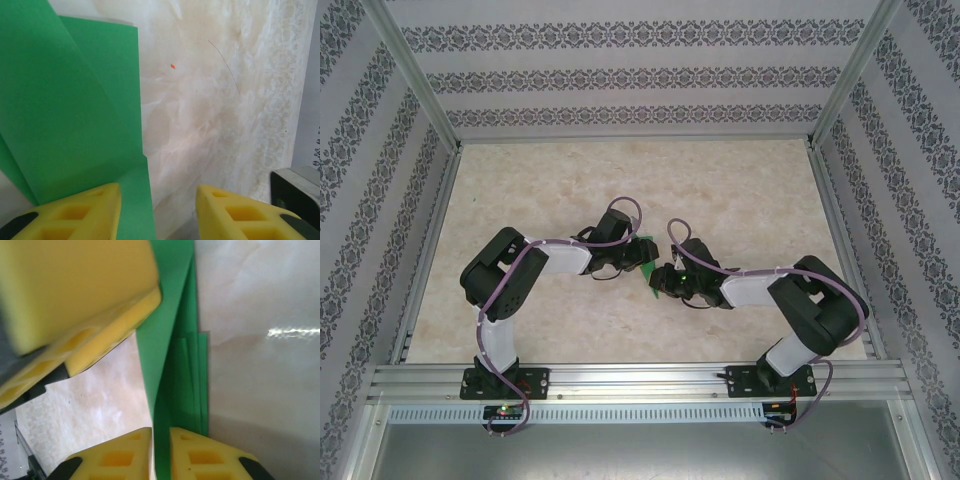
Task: Fold a paper plane with a square sheet of paper (pick it up from the middle)
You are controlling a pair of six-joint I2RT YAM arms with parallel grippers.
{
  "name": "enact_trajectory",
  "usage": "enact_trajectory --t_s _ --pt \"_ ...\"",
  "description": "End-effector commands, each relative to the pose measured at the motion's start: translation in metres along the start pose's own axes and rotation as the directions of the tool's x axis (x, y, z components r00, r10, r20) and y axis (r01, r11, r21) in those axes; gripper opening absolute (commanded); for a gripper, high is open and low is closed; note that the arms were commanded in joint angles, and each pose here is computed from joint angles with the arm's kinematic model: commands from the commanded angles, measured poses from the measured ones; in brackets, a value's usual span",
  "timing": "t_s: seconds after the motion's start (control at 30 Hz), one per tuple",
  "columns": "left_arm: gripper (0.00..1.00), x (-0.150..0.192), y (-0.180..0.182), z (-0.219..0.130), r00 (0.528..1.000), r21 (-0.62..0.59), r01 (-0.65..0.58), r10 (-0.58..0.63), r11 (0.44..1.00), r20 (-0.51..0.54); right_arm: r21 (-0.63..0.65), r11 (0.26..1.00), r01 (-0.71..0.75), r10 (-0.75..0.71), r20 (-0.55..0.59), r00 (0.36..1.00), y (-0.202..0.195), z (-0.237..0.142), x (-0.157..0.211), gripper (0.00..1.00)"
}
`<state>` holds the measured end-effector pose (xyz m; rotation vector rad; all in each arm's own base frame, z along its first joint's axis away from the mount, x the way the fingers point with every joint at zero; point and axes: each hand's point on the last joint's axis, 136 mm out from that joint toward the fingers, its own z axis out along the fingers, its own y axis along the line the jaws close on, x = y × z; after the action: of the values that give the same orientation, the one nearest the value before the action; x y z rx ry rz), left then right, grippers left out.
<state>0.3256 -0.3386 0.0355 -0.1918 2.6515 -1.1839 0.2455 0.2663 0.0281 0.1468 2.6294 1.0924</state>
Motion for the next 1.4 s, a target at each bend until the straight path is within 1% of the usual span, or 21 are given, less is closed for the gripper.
enact_trajectory --t_s 0.0,0.03,0.1,0.23,0.33,0.47,0.7,0.83,1.03,1.17,1.27,1.37 --pt "0.45 0.007 0.018 -0.001 1.000 -0.074 0.012 -0.014 0.997 -0.025 0.025 0.995 0.097 -0.098 0.026 0.995 0.014 -0.011 -0.008 0.18" --pt "0.45 0.007 0.018 -0.001 1.000 -0.074 0.013 -0.015 0.997 -0.024 0.044 0.994 0.103 -0.104 0.036 0.994 0.013 -0.013 -0.009 0.19" --pt "0.45 0.007 0.018 -0.001 1.000 -0.073 0.013 -0.015 0.997 -0.025 0.091 0.989 0.119 -0.122 0.025 0.992 0.007 -0.013 -0.008 0.25" --pt "0.45 0.007 0.017 -0.001 1.000 -0.072 0.014 -0.015 0.997 -0.024 0.124 0.981 0.150 -0.150 -0.009 0.989 0.005 -0.007 -0.001 0.26" --pt "0.45 0.006 0.017 -0.001 1.000 -0.071 0.013 -0.015 0.997 -0.024 0.144 0.976 0.166 -0.164 -0.022 0.986 0.006 -0.003 0.001 0.25" --pt "0.45 0.007 0.017 -0.001 1.000 -0.072 0.012 -0.014 0.997 -0.024 0.180 0.971 0.155 -0.157 -0.002 0.988 -0.001 -0.003 -0.001 0.26" --pt "0.45 0.007 0.017 0.000 1.000 -0.069 0.013 -0.015 0.998 -0.026 0.206 0.965 0.163 -0.167 0.003 0.986 -0.002 -0.007 -0.003 0.25" --pt "0.45 0.007 0.016 -0.001 1.000 -0.069 0.013 -0.014 0.998 -0.027 0.227 0.961 0.157 -0.157 -0.021 0.987 -0.010 -0.002 0.001 0.24" --pt "0.45 0.008 0.018 -0.001 1.000 -0.074 0.013 -0.015 0.997 -0.028 0.222 0.967 0.128 -0.128 -0.011 0.992 -0.013 0.000 0.003 0.14" --pt "0.45 0.008 0.018 0.000 0.999 -0.073 0.012 -0.015 0.997 -0.029 0.222 0.970 0.101 -0.102 -0.005 0.995 -0.018 -0.002 0.004 0.09" --pt "0.45 0.008 0.019 0.000 1.000 -0.075 0.012 -0.014 0.997 -0.028 0.238 0.968 0.081 -0.086 0.010 0.996 -0.024 -0.006 0.003 0.08" --pt "0.45 0.007 0.019 0.001 0.999 -0.076 0.012 -0.015 0.997 -0.029 0.247 0.966 0.069 -0.071 0.000 0.997 -0.029 -0.006 0.006 0.06"
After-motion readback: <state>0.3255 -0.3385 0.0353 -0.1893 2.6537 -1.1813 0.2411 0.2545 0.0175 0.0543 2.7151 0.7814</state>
